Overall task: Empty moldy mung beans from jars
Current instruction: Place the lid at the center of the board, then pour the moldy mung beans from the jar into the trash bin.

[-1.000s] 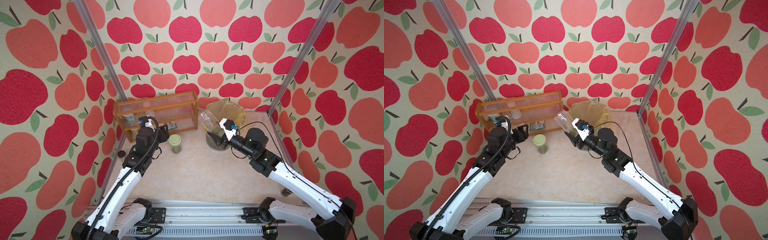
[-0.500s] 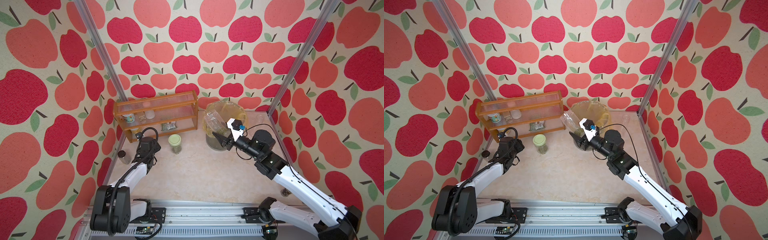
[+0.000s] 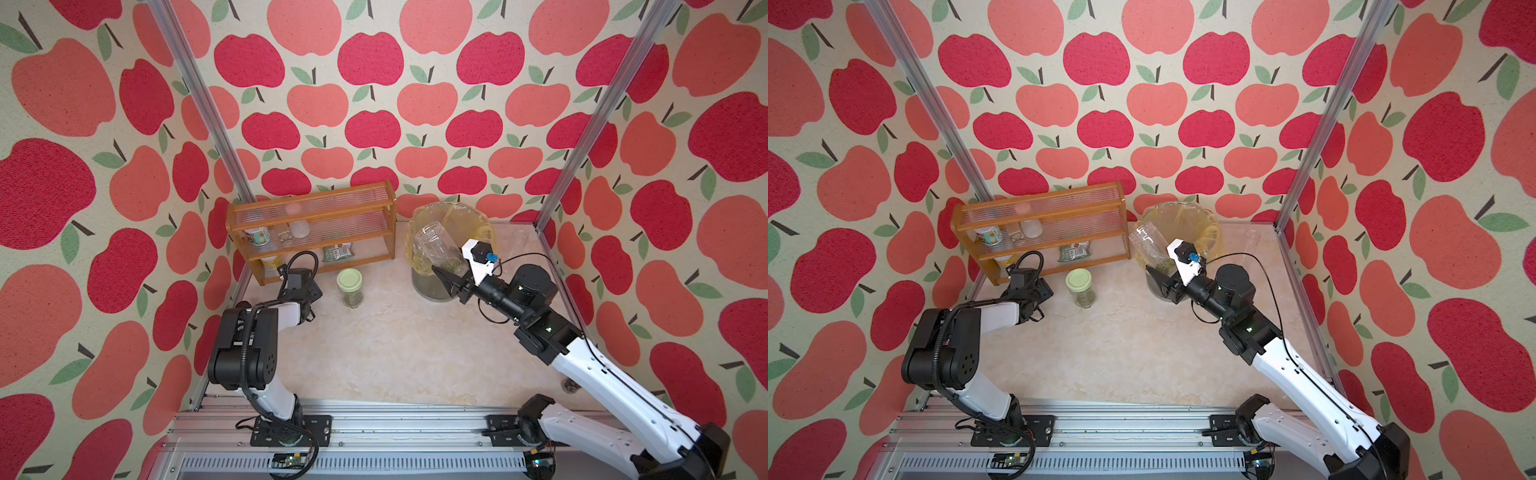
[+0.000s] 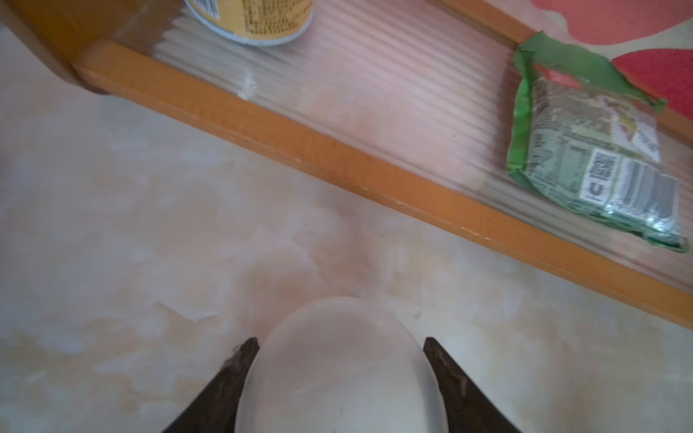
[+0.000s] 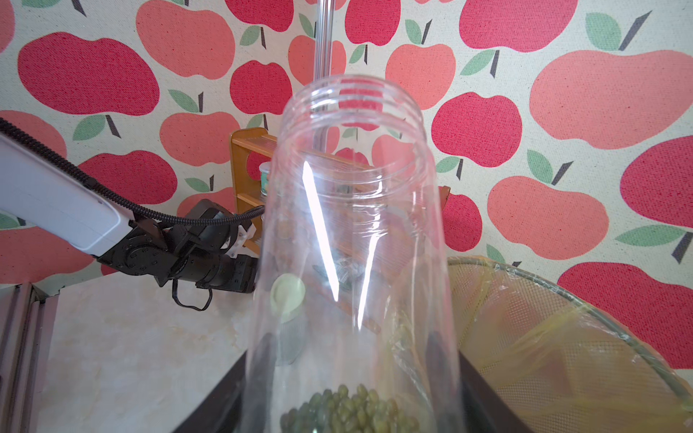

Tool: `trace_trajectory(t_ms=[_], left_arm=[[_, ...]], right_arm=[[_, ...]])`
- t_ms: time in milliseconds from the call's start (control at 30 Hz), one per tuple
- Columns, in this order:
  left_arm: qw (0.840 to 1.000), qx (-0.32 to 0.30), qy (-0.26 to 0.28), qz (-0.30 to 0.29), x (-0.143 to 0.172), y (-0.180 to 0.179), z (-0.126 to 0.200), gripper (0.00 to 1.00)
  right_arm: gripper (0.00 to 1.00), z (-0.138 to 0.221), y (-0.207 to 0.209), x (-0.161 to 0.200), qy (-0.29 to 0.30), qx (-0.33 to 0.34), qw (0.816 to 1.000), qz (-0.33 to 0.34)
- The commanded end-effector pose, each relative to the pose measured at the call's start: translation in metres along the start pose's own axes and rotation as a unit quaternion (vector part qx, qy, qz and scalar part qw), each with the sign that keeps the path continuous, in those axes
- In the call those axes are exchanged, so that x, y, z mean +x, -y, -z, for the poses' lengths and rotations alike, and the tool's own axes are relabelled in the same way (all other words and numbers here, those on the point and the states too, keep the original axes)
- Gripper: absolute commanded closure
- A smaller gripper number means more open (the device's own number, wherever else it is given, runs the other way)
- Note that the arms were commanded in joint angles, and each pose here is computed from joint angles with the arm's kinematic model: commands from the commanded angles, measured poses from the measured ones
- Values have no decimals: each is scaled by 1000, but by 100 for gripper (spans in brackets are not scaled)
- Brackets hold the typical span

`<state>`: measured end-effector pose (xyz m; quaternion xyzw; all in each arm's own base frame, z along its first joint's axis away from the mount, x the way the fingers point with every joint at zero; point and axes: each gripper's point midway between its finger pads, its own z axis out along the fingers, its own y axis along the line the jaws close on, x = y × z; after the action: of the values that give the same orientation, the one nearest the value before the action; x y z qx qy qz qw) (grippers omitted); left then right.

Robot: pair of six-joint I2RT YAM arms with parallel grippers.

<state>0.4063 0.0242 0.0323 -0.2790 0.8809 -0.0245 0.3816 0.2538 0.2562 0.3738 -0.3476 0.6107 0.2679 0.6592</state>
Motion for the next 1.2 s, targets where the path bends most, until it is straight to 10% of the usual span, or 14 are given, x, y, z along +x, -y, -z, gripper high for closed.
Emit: trace_trajectory(t_ms=[0, 367, 667, 867, 1167], left_arm=[[999, 25, 12, -16, -14, 18, 0, 25], [995, 14, 41, -90, -27, 40, 39, 13], [957, 85, 204, -188, -83, 116, 193, 12], [944, 165, 214, -187, -111, 151, 256, 11], [836, 515, 152, -114, -106, 257, 373, 4]], right_arm=[[61, 4, 4, 1, -2, 8, 1000, -12], [60, -7, 10, 9, -12, 8, 1000, -26], [60, -14, 18, 9, -3, 10, 999, -36], [60, -16, 21, 0, 16, 1, 998, -54], [59, -14, 21, -5, 39, -14, 998, -55]])
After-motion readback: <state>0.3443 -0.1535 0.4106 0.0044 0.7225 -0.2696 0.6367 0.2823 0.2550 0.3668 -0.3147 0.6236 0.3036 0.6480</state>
